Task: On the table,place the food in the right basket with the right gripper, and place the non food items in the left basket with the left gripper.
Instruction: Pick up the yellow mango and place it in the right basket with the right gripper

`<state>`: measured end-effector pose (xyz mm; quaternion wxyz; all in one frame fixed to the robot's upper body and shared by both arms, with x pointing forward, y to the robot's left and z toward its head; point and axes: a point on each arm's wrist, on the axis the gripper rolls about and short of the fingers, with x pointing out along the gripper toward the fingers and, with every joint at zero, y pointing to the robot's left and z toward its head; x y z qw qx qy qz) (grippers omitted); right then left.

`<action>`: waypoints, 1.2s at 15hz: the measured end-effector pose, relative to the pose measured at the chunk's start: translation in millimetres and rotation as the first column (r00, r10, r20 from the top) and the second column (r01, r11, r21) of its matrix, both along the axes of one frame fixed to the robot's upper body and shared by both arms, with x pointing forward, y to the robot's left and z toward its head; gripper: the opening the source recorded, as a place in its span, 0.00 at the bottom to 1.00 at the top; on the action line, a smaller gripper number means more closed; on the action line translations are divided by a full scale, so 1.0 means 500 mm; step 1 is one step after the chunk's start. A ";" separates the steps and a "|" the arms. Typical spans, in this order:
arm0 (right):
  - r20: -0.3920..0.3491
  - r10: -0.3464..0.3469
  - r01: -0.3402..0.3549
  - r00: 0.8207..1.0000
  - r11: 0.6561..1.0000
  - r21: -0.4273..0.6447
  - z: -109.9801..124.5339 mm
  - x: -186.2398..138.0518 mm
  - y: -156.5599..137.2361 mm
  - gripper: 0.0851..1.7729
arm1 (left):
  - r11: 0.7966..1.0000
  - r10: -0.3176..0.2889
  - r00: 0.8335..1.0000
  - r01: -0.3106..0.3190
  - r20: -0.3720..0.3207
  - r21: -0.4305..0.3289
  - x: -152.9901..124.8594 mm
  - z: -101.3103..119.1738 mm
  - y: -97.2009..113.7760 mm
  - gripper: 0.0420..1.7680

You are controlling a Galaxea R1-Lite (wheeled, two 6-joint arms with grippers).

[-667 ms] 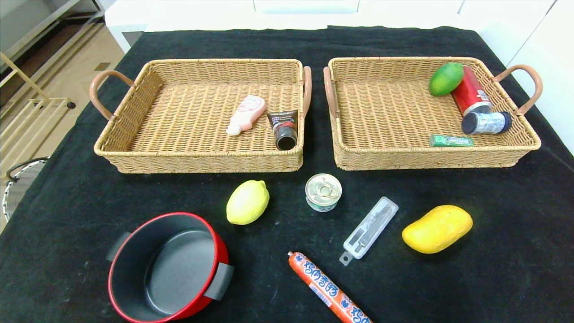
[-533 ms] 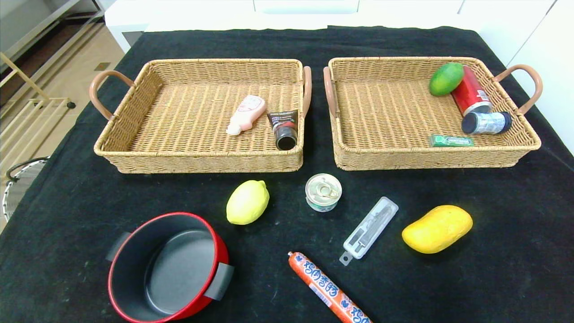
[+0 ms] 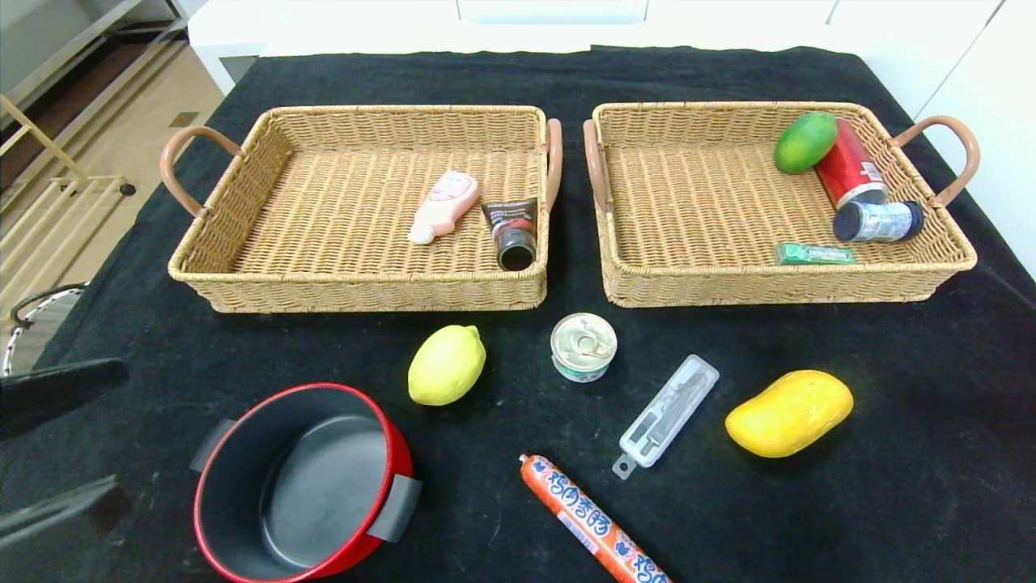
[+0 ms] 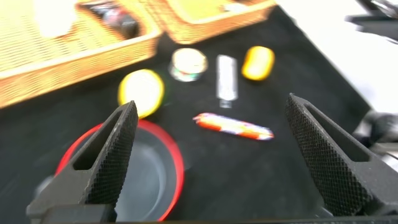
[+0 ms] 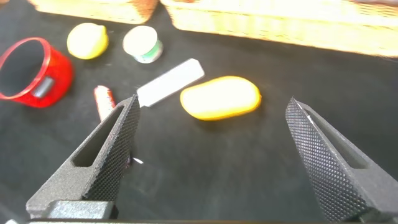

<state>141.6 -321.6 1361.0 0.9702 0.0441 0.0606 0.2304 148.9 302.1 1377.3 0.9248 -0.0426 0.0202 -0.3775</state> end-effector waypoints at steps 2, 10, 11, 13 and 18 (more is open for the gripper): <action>-0.026 0.022 -0.022 0.999 1.000 -0.010 0.005 0.037 0.016 0.96 | 0.997 -0.072 0.997 0.072 -0.007 0.017 0.030 0.025 -0.024 0.97; -0.086 0.060 -0.065 0.994 0.996 -0.061 0.013 0.101 0.074 0.96 | 0.987 -0.152 0.987 0.154 -0.047 0.037 0.086 0.049 -0.073 0.97; -0.088 0.062 -0.068 0.994 0.996 -0.061 0.012 0.106 0.077 0.96 | 0.987 -0.151 0.987 0.153 -0.058 0.040 0.088 0.044 -0.074 0.97; -0.100 0.066 -0.073 0.993 0.995 -0.067 0.009 0.115 0.083 0.96 | 0.987 -0.150 0.986 0.153 -0.073 0.047 0.092 0.036 -0.076 0.97; -0.105 0.083 -0.091 0.991 0.993 -0.069 0.005 0.141 0.101 0.96 | 0.989 -0.126 0.987 0.133 -0.103 0.063 0.113 0.029 -0.089 0.97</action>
